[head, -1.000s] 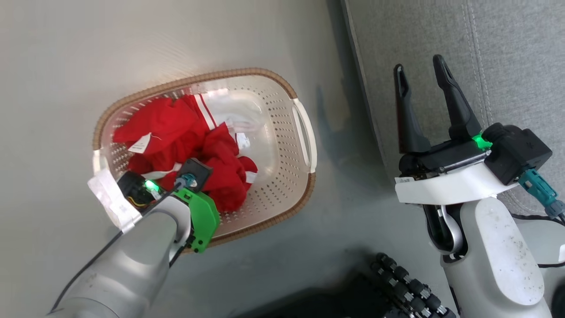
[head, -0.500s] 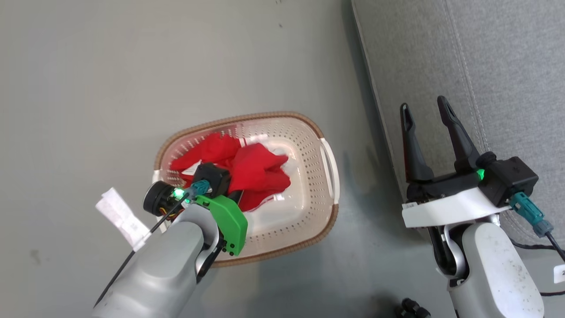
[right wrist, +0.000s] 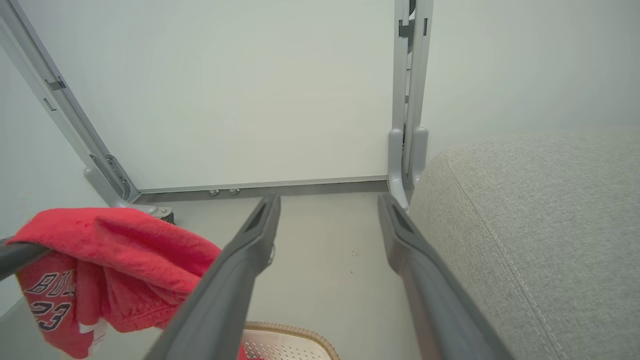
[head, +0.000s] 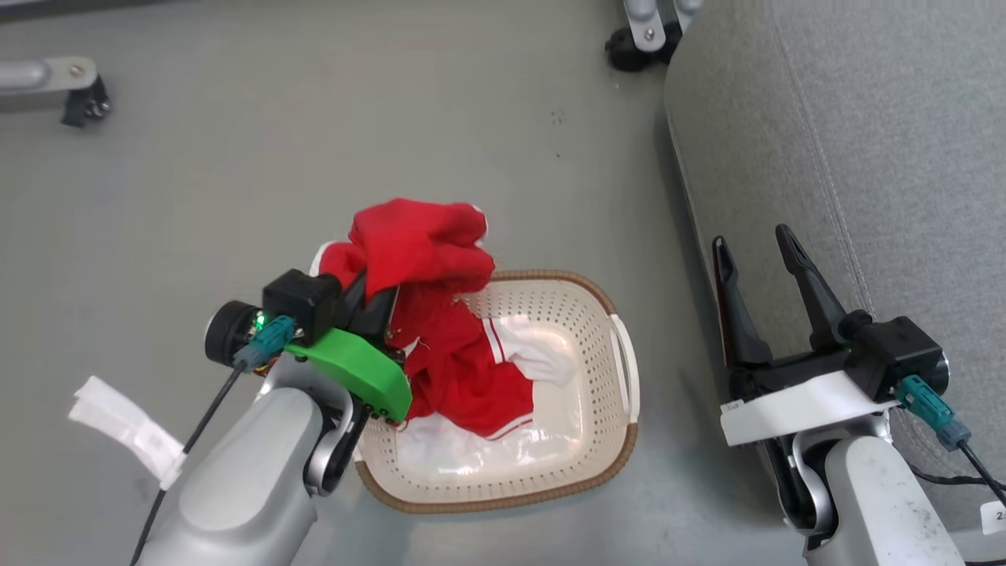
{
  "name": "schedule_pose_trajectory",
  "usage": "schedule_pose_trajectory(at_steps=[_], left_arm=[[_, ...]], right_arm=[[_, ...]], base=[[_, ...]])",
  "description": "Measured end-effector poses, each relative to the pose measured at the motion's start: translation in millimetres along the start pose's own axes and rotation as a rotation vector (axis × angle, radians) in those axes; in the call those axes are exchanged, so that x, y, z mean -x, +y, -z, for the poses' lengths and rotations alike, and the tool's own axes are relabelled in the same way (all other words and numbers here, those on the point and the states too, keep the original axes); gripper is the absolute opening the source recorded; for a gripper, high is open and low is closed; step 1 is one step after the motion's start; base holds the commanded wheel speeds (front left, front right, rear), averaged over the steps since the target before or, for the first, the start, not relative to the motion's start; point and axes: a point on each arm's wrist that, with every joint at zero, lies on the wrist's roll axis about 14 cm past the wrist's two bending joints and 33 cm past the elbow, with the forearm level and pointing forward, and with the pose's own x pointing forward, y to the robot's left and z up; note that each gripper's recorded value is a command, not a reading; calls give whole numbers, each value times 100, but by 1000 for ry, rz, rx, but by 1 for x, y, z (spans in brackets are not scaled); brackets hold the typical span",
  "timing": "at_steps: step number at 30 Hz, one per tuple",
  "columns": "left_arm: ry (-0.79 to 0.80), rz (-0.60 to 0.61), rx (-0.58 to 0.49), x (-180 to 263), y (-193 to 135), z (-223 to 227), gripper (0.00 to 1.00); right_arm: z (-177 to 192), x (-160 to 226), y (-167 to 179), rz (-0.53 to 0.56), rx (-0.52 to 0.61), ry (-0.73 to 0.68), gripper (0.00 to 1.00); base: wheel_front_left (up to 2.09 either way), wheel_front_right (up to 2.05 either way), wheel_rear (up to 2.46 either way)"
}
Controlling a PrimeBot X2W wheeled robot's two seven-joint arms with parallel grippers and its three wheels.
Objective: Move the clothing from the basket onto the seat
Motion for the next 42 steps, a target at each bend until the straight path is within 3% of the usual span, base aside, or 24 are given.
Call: schedule_pose_trajectory(at_steps=[7, 14, 31, 42], left_arm=[[-273, -35, -29, 26, 1, -89, 0], [-436, -44, -65, 61, -6, -136, 0], [-499, -4, -85, 119, -56, -137, 0], [-504, -9, -77, 130, -62, -135, 0]], right_arm=[[-18, 9, 13, -32, 7, -22, 100], [-32, 19, 23, -54, 13, -40, 100], [-44, 65, 34, -62, 5, -31, 100], [-49, 72, 41, -78, -4, -37, 100]], base=[[0, 0, 0], [0, 0, 0], [0, 0, 0], [0, 0, 0]])
